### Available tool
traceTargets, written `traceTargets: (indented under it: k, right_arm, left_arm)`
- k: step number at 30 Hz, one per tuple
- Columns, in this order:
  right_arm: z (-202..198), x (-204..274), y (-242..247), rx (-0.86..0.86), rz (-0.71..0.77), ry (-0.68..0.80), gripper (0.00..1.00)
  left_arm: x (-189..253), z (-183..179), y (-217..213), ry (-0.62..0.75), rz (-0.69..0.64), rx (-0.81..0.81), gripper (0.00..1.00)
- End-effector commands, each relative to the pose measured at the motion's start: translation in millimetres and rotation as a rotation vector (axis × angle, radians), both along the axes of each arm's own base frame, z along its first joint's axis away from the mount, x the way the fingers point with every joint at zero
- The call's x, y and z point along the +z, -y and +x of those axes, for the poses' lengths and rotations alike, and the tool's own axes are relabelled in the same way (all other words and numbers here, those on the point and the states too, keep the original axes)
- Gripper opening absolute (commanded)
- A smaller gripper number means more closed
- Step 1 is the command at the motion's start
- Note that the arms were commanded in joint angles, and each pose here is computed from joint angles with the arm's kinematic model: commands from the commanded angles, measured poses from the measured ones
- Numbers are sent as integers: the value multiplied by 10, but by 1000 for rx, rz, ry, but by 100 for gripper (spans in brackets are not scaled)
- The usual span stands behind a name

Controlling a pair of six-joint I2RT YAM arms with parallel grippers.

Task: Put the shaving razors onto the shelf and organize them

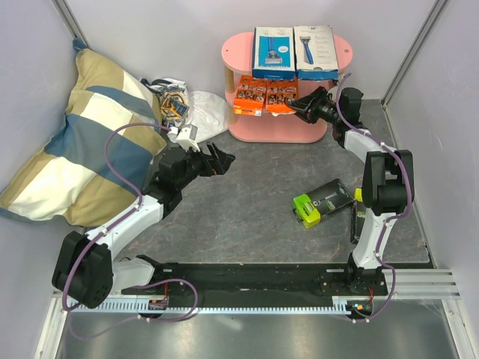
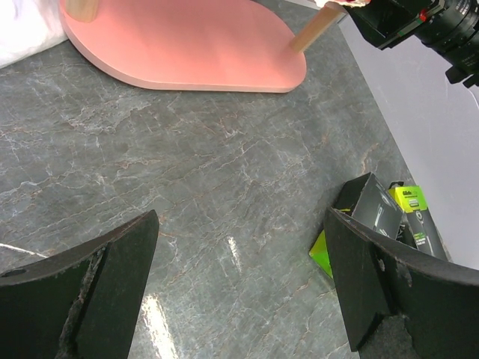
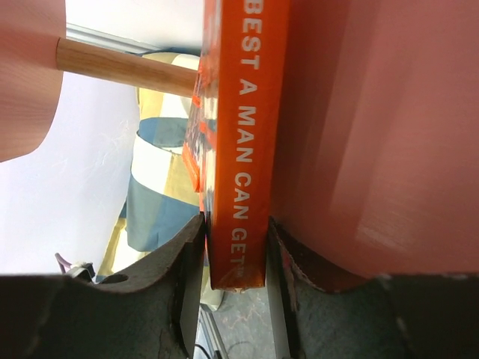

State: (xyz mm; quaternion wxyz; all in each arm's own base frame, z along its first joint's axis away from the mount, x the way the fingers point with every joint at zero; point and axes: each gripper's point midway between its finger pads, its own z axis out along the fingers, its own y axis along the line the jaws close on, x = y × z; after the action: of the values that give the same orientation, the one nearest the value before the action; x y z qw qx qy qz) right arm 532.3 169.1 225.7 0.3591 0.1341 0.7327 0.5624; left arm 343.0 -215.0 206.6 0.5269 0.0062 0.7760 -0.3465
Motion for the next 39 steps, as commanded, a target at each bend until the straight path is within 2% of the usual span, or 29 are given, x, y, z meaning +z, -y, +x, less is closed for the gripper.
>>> traceTargets:
  k: [1,4,11,17,28,39]
  right_arm:
    - [-11,47,57,-46,-12,26,47]
    - [-27,26,65,-53,-13,23,52]
    - [-50,-22,77,-56,-35,9,71]
    - [-103,-144,131,-74,-108,-25,83]
    - [-237,-281,139,-70,-120,-40,90]
    - [-499,84,166,-83,-112,72,98]
  left_arm:
    - [131,24,16,49,-13,-10,98]
    - [138,32,20,51,-17,-10,98]
    - [190,116,80,52,-18,-21,98]
    - [245,203,113,59,8,-27,98]
    - [389,355,257,84,-1,-60,97]
    - [359,284,225,103,3,-60,97]
